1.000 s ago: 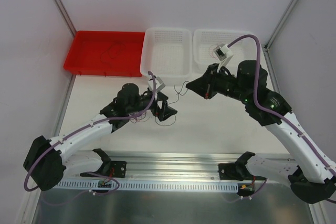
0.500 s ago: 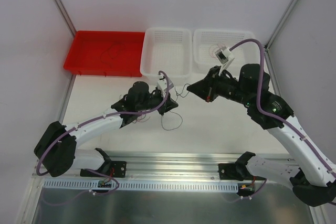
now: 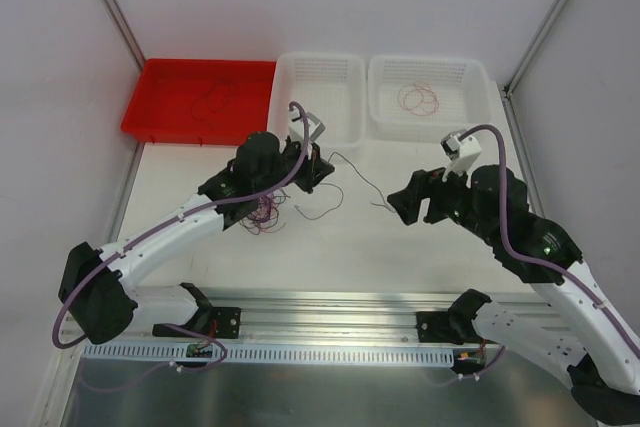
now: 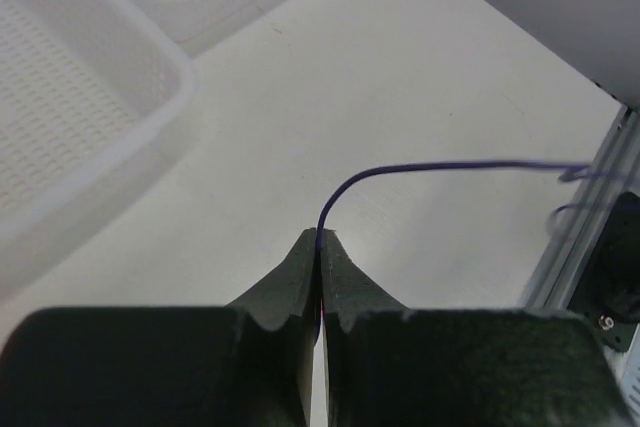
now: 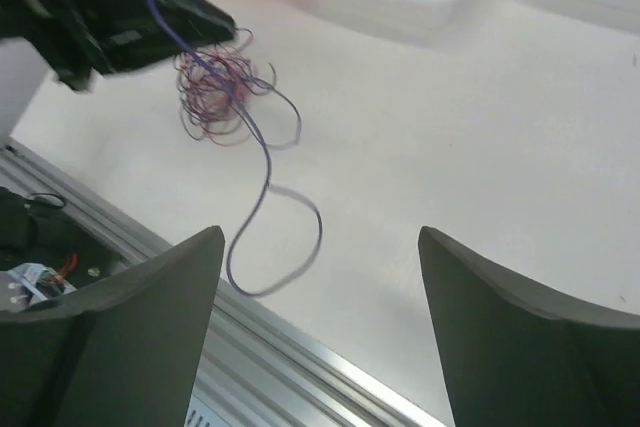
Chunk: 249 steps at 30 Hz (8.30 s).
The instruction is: Untangle the cables
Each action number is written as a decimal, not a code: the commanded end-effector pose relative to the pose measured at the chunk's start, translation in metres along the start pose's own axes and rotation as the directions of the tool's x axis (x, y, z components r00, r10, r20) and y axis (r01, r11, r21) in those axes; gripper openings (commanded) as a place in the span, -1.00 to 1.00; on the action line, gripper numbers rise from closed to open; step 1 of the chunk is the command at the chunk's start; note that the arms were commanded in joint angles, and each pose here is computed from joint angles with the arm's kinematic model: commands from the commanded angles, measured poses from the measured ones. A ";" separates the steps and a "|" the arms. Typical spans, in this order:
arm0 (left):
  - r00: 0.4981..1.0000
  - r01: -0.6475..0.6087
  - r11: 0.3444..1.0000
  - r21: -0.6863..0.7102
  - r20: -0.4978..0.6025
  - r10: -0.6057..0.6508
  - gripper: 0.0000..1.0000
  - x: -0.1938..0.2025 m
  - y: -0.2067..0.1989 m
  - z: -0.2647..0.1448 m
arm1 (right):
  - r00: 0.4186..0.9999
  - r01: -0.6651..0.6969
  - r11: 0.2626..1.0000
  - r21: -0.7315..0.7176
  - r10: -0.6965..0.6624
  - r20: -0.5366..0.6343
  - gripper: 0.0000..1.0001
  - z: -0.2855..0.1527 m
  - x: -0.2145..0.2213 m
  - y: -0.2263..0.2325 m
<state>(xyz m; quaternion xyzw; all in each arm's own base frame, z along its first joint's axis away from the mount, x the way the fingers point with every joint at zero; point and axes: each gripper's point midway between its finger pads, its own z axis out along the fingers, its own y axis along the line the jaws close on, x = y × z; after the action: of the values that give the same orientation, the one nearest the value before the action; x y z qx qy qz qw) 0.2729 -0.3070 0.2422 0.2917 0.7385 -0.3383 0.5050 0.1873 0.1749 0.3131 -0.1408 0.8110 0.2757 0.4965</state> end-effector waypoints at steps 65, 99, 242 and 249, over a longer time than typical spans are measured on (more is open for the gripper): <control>0.832 0.484 0.630 -0.607 0.098 -0.545 0.93 0.092 0.120 -0.123 | 0.979 -0.078 0.997 -0.006 0.075 -0.190 0.99 0.058 0.129 -0.010; 0.762 0.362 0.726 -0.585 -0.263 -0.592 -1.00 0.201 0.084 -0.060 | 0.970 -0.007 0.999 0.044 0.017 -0.241 0.74 0.109 0.176 0.023; 0.787 -0.239 0.966 -0.098 -0.602 0.134 -0.10 0.132 0.057 -0.015 | 0.993 0.039 0.987 0.156 -0.021 -0.114 -0.99 0.025 0.064 -0.053; 0.798 -0.222 0.971 -0.091 -0.589 0.128 -0.78 0.128 0.053 -0.014 | 0.992 0.044 0.982 0.182 -0.021 -0.127 -0.99 0.027 0.071 -0.060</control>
<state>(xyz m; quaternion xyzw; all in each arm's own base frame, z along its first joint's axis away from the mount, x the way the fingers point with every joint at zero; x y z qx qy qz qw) 0.2578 -0.2398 0.0935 0.4011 0.8657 -0.1122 0.2778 0.1974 0.1445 0.2183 -0.1365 0.8662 0.1783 0.4465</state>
